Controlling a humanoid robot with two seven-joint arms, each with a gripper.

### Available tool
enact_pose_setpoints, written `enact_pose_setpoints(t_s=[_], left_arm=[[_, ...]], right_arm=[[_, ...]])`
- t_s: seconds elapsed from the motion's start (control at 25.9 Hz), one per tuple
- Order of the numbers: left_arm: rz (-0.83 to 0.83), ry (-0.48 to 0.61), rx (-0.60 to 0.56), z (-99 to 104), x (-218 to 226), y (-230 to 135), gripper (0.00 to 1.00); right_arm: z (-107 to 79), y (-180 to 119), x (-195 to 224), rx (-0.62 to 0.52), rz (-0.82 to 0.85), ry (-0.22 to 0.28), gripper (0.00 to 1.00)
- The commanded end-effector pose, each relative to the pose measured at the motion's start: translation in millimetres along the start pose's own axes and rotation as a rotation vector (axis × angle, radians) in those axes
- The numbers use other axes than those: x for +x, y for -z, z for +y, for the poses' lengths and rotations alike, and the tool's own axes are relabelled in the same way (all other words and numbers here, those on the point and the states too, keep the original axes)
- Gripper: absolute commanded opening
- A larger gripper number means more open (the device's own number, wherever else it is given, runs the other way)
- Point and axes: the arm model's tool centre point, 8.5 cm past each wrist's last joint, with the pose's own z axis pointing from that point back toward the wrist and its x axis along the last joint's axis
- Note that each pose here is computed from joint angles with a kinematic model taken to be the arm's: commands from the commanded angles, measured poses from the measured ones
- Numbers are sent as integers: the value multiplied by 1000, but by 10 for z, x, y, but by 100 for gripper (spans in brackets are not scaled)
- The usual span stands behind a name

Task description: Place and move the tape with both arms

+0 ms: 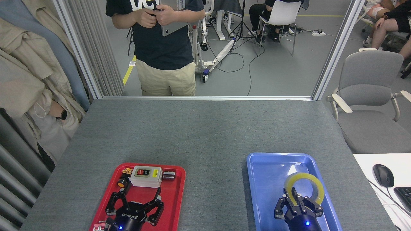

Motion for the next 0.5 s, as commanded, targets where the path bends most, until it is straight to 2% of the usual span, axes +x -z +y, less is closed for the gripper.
enact_pose_setpoints(t_s=[0.0,0.08,0.12,0.15,0.23,0.27,0.31,0.46], left_arm=[[2,30,-87,-14,-58,-19,100],[26,42,-138,-93,-190,-24,100],[33,55,-143,-98,-251,-35,100],[33,60,-134,-71,-265,-57,100],[32,59,-108,12,-261,-52,100],[35,54,-101,19,-260,-45,100],[40,54,-86,29,-269,-39,100],[48,55,30,110,-293,-29,100]], right_arm=[[119,18,-25,75,20,15,0],[101,42,-9,76,11,42,0],[85,54,-6,73,7,49,9],[76,59,-10,64,10,51,28],[87,65,-7,64,12,52,79],[87,66,3,59,10,53,95],[85,68,7,48,7,53,99],[75,69,25,33,-6,56,99]])
